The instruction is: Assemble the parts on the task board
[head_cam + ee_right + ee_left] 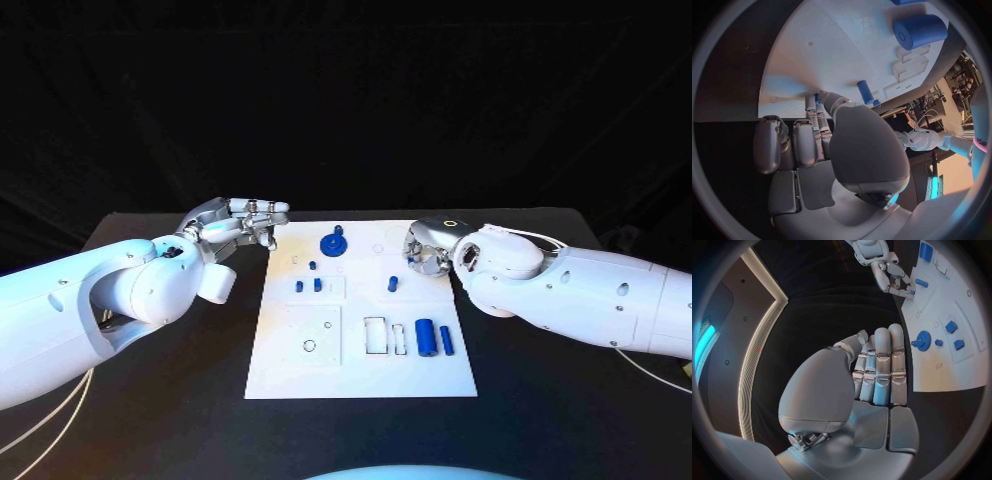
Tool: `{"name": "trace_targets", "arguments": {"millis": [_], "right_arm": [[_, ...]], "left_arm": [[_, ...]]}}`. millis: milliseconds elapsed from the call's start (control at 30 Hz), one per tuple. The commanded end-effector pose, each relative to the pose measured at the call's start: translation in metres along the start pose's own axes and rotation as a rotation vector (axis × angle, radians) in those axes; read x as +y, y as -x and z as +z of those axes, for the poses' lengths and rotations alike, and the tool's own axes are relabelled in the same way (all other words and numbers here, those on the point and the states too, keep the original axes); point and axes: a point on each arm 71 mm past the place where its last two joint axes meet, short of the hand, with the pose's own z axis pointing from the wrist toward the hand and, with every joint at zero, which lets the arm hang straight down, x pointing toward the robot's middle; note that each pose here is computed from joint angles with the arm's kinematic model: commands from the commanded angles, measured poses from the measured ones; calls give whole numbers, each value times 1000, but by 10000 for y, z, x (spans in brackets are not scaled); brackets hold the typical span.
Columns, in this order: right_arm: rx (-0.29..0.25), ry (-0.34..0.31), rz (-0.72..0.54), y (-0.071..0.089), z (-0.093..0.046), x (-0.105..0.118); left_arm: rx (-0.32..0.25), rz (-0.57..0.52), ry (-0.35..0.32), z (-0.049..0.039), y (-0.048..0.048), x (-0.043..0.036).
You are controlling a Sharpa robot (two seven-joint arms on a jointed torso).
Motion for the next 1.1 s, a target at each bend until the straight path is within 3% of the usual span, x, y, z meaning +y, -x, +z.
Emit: {"name": "trace_targets", "arguments": {"millis": [33,300,500,967,1100], "right_arm": [[51,13,-50,-84,-1,39],[53,5,-111,-91,9,60],[26,15,-111,-74,5,86],[-164,65,-34,137,-54,149],[-194,70,-14,211,-65,146]], "left_arm": [[-3,6,3,2,-8,-6],[-5,17,19,7,-15,6],[-8,22,25,10,-9,11],[-7,24,40,3,-17,21],[-6,24,43,5,-16,24]]}}
